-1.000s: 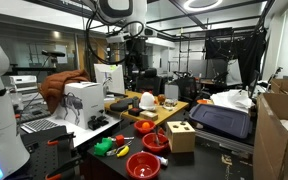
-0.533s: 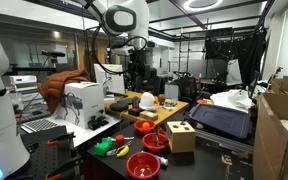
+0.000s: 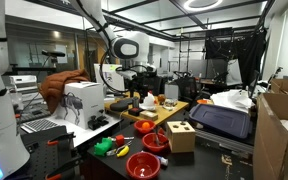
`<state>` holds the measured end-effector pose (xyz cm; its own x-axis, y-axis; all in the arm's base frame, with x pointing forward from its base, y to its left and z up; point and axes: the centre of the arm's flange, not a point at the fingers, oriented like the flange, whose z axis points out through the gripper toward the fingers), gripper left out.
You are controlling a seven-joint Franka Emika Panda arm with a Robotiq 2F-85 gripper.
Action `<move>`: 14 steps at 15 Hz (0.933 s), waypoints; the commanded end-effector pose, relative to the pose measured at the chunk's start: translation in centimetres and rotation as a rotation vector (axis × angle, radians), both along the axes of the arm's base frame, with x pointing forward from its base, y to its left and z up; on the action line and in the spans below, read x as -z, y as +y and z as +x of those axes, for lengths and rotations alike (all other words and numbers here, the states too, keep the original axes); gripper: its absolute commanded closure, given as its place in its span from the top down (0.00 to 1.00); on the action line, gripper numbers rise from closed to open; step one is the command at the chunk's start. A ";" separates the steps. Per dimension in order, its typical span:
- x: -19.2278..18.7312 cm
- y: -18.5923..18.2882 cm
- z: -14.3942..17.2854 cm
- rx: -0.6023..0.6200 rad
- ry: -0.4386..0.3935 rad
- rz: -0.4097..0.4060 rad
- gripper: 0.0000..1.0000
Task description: Remove the pliers from the bowl and put it on the table
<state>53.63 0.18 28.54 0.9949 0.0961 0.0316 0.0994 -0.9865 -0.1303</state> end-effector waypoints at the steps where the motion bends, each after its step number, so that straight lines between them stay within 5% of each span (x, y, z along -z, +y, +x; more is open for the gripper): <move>1: 3.3 2.2 2.9 -0.027 -0.004 0.040 1.00; 14: 14.5 9.0 8.8 -0.204 0.019 0.042 1.00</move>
